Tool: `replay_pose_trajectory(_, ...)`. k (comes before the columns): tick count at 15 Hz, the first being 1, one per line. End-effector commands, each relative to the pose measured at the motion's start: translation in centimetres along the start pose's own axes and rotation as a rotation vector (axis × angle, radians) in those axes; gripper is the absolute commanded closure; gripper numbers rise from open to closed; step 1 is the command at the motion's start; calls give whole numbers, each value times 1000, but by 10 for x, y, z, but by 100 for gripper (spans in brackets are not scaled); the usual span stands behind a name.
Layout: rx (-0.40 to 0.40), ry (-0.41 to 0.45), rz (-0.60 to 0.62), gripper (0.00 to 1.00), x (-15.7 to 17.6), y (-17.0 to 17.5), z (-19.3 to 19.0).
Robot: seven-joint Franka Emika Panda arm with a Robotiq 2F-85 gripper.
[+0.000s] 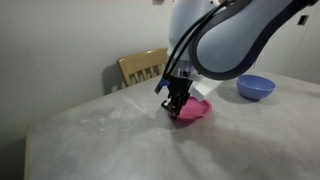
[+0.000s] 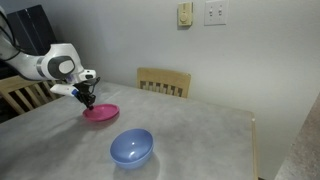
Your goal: Cover the bowl with the pink thing
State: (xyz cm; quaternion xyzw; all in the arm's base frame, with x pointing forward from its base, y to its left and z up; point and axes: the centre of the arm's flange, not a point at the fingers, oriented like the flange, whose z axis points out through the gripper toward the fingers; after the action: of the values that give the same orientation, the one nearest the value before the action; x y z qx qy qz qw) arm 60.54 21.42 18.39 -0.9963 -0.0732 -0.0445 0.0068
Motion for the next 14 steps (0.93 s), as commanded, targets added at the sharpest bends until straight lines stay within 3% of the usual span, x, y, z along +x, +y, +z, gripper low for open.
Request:
replay_pose_trajectory(1,-141,-110,95,97,-7,-22,-55)
replay_pose_trajectory(5,-313,-238,219,97,-12,-30,-98)
replay_pose_trajectory(8,-429,-308,298,97,-29,-10,-114)
replay_pose_trajectory(14,-465,-256,298,97,-67,55,-110)
